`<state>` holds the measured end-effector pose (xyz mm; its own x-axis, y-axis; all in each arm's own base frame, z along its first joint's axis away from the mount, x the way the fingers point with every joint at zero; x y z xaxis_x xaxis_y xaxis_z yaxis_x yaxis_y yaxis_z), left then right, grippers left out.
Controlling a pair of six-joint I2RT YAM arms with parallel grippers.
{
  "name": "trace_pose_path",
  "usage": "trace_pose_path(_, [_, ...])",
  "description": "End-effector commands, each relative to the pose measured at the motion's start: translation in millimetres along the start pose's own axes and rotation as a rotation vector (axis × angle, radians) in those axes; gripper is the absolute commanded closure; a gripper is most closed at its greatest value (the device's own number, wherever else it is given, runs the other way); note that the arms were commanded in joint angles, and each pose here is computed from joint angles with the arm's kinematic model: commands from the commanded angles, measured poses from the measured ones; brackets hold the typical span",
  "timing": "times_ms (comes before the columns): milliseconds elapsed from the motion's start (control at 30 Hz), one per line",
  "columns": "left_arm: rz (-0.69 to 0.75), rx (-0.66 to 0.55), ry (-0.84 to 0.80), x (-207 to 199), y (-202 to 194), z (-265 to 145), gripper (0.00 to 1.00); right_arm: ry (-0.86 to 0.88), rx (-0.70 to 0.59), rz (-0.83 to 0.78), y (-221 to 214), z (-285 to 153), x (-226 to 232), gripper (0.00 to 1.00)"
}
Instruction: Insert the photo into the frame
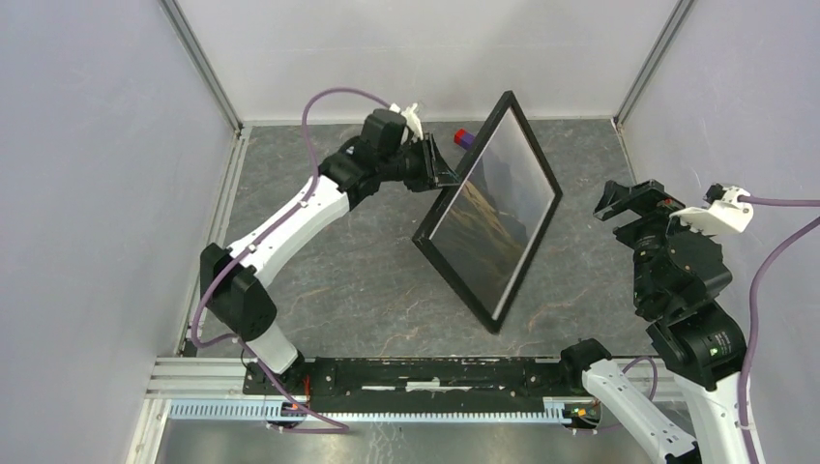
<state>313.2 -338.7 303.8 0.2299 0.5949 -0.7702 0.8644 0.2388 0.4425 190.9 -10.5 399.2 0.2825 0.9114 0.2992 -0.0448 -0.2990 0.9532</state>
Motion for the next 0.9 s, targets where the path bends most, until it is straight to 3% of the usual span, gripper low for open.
trace_pose_path(0, [-0.228, -0.144, -0.293, -45, 30, 6, 0.98, 0.012, -0.018, 0.024, 3, 0, 3, 0.02])
trace_pose_path(133, [-0.329, -0.206, -0.358, -29, 30, 36, 0.98, 0.012, -0.01, 0.025, 0, -3, 0, 0.02])
trace_pose_path(400, [-0.449, -0.182, -0.457, -31, -16, 109, 0.98, 0.014, -0.004, 0.025, -2, -7, -3, 0.02])
trace_pose_path(667, [-0.493, -0.248, -0.439, -11, -68, 162, 0.98, 0.022, 0.007, 0.022, -6, -11, -6, 0.02])
trace_pose_path(867, [-0.551, -0.198, -0.396, 16, -106, 193, 0.97, 0.014, 0.019, 0.013, -11, -12, -10, 0.02])
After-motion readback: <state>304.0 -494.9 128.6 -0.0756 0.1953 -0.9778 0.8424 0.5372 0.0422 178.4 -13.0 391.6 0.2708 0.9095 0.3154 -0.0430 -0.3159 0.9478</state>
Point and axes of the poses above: each gripper's point midway between its finger pads, its own z axis out along the fingers, its own x axis along the line the jaws close on, y = z × x, the point moved 2 cm from there along -z, back along the fingers, and after that the axes turned 9 degrees about -z, right-handed, at the moved point
